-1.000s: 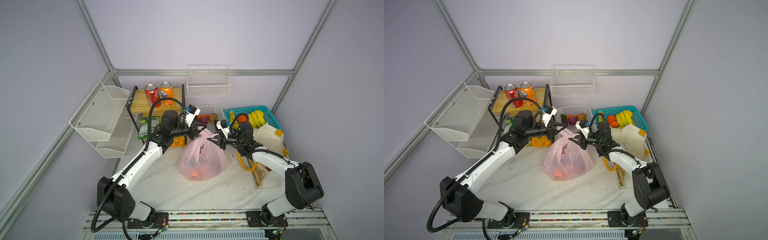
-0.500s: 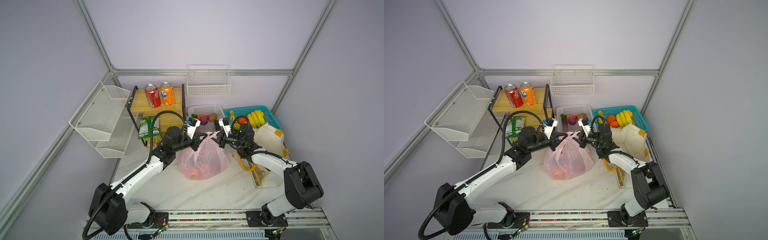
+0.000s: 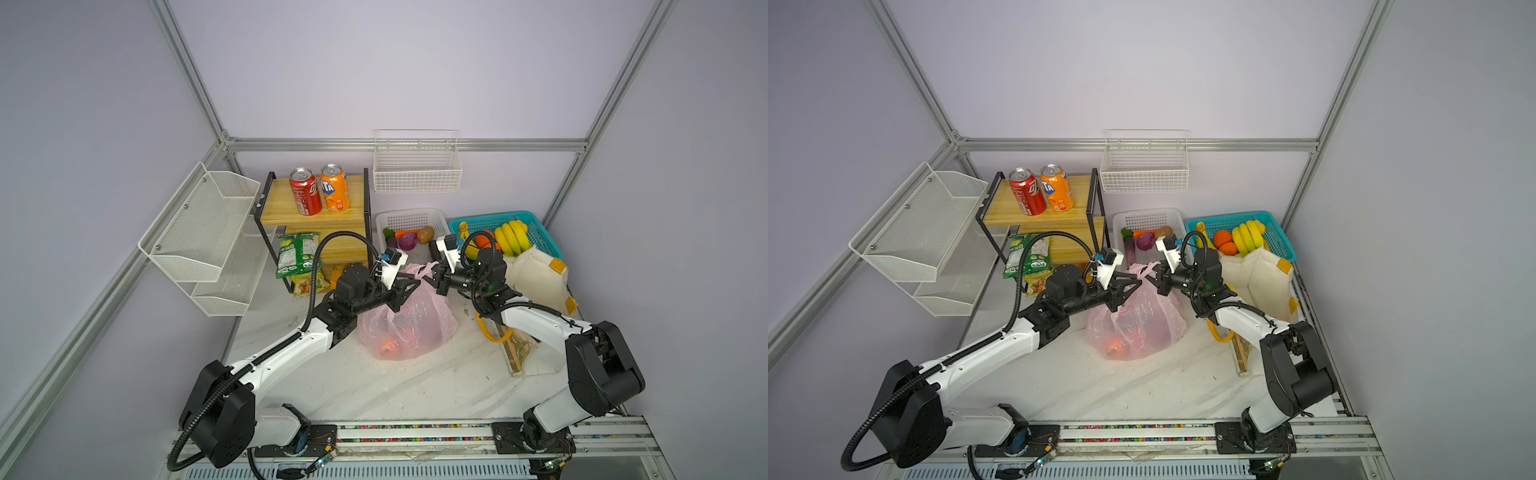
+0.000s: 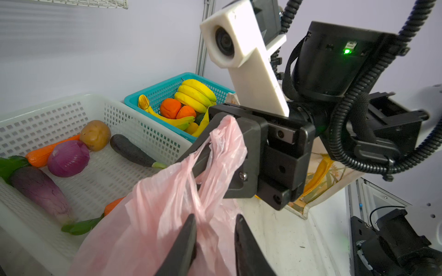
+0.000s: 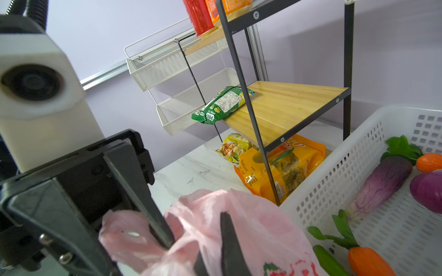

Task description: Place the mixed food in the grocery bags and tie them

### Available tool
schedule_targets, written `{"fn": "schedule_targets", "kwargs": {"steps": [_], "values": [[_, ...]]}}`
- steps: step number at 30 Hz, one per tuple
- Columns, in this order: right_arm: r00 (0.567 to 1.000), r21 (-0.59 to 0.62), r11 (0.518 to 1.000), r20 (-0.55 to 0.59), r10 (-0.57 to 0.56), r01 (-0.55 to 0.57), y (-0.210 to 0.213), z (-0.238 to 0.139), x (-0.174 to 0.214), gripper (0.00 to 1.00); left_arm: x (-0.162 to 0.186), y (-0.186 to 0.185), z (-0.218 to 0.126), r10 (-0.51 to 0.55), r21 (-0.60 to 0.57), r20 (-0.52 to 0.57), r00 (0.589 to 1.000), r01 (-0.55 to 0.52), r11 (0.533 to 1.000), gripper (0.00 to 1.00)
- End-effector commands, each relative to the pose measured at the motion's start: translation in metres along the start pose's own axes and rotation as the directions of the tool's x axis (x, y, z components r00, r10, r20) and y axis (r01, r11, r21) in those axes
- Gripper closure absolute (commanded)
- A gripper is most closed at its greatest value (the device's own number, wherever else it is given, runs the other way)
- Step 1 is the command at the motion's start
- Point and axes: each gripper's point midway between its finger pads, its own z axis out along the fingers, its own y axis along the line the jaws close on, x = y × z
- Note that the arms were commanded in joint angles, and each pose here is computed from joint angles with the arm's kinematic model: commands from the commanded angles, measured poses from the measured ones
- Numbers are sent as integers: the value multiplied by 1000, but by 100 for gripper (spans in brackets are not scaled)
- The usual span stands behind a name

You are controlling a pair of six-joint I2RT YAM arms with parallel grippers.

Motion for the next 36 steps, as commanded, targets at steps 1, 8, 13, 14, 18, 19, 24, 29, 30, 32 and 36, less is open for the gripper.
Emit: {"fn": "schedule_targets", "kwargs": {"steps": [1,8,13,14,18,19,24,29,30,32,36], "values": [[999,-19,998,14,-53,53,7,2,-11,94,15,7,2,41,-24,-28,999,-42,999,71],[998,-16,998,15,-54,54,6,2,-12,93,27,11,5,40,-39,-59,997,-43,998,71],[995,-6,995,-22,-95,95,3,2,-3,85,26,13,5,46,-51,-55,997,-49,998,77],[994,3,995,-31,-101,101,1,2,0,83,25,13,5,50,-50,-54,997,-53,997,80],[988,34,989,-59,-143,145,-3,0,3,73,26,14,5,60,-52,-58,997,-63,997,91],[986,45,987,-64,-154,157,-5,0,3,71,27,14,5,61,-50,-60,996,-64,997,93],[979,121,974,-95,-180,191,-16,-6,5,58,28,14,5,64,-54,-63,996,-68,996,96],[959,138,956,-153,-238,259,-16,-15,11,42,26,15,4,68,-59,-59,996,-72,996,97],[954,135,952,-162,-252,274,-15,-17,12,39,26,15,5,68,-58,-59,996,-72,996,97],[948,139,946,-173,-266,291,-14,-21,13,30,25,14,5,68,-55,-59,996,-72,996,97],[933,145,933,-199,-298,329,-14,-26,13,24,25,14,5,68,-56,-60,996,-72,996,97]]}}
